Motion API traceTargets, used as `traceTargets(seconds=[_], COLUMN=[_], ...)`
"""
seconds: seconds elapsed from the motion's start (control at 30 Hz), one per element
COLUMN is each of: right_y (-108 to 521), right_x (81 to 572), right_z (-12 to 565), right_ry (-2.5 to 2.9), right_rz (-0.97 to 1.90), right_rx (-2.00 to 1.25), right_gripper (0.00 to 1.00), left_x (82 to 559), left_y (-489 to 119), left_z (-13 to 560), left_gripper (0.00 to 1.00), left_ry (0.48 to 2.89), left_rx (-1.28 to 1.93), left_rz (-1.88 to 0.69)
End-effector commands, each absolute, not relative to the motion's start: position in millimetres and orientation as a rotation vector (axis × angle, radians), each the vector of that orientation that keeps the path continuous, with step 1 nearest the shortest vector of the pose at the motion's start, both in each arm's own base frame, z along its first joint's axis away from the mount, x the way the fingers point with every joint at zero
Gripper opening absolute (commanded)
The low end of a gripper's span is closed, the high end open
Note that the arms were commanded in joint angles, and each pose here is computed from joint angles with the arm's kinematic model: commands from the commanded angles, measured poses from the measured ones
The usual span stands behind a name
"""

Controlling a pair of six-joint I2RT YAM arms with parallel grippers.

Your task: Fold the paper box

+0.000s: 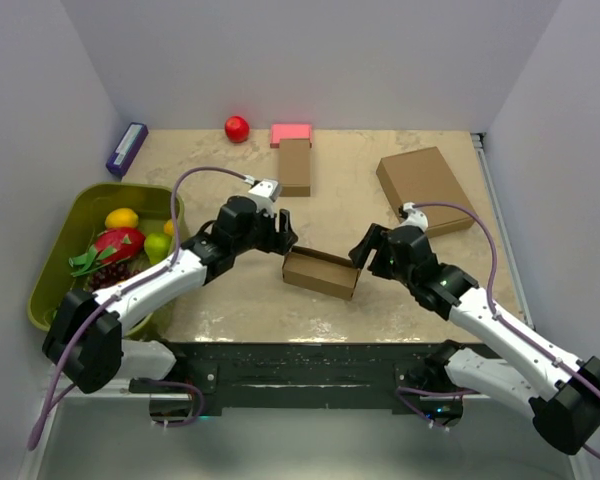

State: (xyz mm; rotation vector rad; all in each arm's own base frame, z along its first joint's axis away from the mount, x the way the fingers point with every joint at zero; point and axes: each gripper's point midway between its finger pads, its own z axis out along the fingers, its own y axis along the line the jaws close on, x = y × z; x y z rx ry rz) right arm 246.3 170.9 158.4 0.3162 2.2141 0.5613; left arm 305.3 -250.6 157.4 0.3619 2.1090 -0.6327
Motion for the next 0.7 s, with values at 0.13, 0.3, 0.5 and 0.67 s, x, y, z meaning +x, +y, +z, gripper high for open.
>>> traceTargets(seconds=[0.13, 0.3, 0.5, 0.67], right_y=[169, 168, 166, 165], right_x=[255, 255, 252, 250], right_z=[154, 147, 142, 135], right_ry=[2.163, 2.175, 2.181, 2.187], right_rz=[0.557, 0.544, 0.540, 0.539], right_rx=[0.379, 0.382, 0.382, 0.388], right_gripper=[0.74, 0.72, 0.69, 0.65], left_x=[337, 333, 324, 315], left_y=[-261, -259, -255, -252], left_z=[184, 166, 149, 138], left_gripper=[0.68, 0.66, 0.59, 0.57], left_ry=[1.998, 2.025, 2.050, 2.064], left_rx=[0.263, 0.249, 0.226, 0.209], left_rz=[-0.658, -0.658, -0.672, -0.697])
